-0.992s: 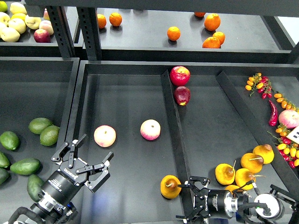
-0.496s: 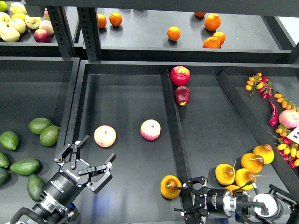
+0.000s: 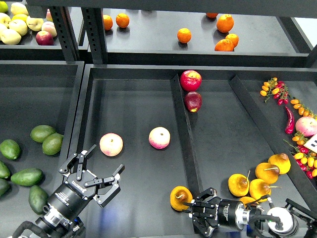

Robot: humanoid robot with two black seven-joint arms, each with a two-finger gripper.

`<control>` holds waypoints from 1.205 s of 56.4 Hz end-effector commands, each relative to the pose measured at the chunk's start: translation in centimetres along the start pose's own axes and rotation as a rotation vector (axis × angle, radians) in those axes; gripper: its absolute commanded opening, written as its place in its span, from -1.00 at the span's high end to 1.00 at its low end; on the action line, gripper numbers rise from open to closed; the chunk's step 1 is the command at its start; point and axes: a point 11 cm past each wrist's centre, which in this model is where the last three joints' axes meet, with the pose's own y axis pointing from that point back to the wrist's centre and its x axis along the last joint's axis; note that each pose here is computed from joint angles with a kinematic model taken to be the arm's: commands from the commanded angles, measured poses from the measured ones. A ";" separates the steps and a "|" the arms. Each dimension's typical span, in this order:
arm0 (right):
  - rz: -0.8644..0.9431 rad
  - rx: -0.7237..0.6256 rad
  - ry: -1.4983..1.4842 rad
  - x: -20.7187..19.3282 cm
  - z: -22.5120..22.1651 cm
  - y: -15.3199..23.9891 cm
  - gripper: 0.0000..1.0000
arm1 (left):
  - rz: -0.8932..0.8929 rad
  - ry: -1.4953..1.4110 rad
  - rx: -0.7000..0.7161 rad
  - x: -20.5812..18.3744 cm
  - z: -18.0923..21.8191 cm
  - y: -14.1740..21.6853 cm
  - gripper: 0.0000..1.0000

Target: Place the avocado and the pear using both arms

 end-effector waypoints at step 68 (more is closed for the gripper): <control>0.048 -0.020 -0.027 -1.4 0.3 -1.7 -0.99 | 0.005 -0.003 0.007 0.1 -0.2 0.0 -0.97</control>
